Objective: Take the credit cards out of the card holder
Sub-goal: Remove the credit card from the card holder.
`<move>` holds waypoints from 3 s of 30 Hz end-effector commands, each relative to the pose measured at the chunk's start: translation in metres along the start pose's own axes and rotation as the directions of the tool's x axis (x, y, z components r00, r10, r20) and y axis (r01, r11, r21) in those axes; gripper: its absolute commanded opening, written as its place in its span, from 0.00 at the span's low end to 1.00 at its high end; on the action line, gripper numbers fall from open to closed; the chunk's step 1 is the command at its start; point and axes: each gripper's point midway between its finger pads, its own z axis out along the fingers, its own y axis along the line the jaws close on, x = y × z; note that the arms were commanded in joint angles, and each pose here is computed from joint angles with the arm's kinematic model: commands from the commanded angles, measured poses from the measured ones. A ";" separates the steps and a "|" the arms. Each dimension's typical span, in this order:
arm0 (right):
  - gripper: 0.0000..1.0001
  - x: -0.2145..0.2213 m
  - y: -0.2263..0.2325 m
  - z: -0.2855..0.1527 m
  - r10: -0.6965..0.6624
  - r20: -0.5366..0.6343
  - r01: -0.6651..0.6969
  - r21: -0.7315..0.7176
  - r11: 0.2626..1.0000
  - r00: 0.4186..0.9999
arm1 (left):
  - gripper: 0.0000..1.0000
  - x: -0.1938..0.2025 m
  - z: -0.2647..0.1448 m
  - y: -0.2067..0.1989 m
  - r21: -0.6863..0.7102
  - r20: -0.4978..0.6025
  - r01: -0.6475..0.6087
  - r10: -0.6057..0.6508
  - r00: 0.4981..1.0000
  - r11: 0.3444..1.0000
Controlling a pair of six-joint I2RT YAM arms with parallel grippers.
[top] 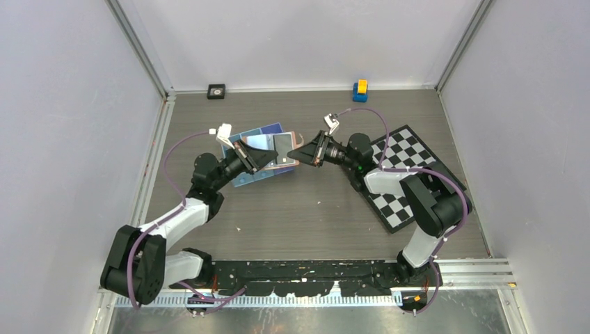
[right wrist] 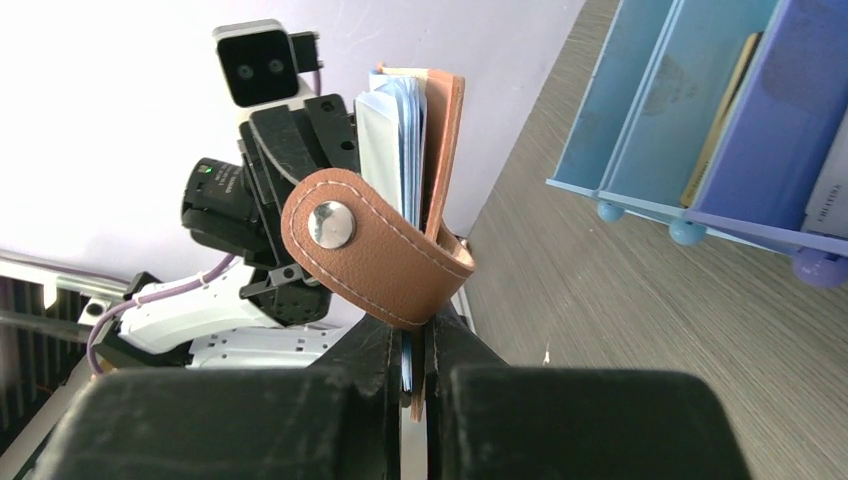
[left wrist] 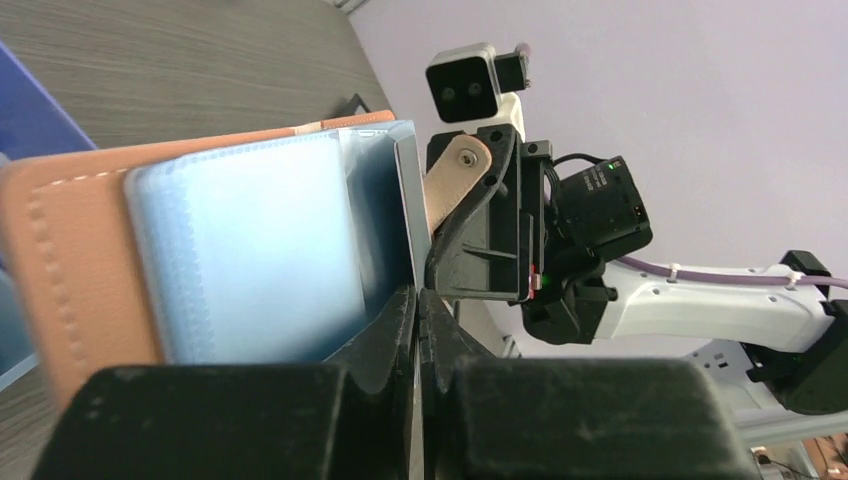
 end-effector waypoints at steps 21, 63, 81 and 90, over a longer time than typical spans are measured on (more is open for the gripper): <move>0.11 -0.010 0.039 -0.002 -0.018 0.032 0.023 -0.163 0.986 0.999 | 0.07 0.014 -0.002 -0.047 0.241 -0.122 0.048 -0.019 0.992 0.969; 0.10 -0.028 0.028 -0.016 0.026 0.105 -0.011 -0.142 0.990 0.994 | 0.14 0.009 -0.001 -0.025 0.170 -0.116 0.108 -0.089 0.989 0.980; 0.22 -0.032 0.027 -0.019 0.031 0.120 -0.013 -0.148 0.989 0.992 | 0.00 0.004 -0.003 -0.019 0.160 -0.092 0.133 -0.119 0.989 0.978; 0.00 -0.035 0.027 -0.021 0.036 0.131 -0.017 -0.146 0.989 0.991 | 0.00 0.001 -0.006 -0.008 0.101 -0.071 0.126 -0.119 0.990 0.987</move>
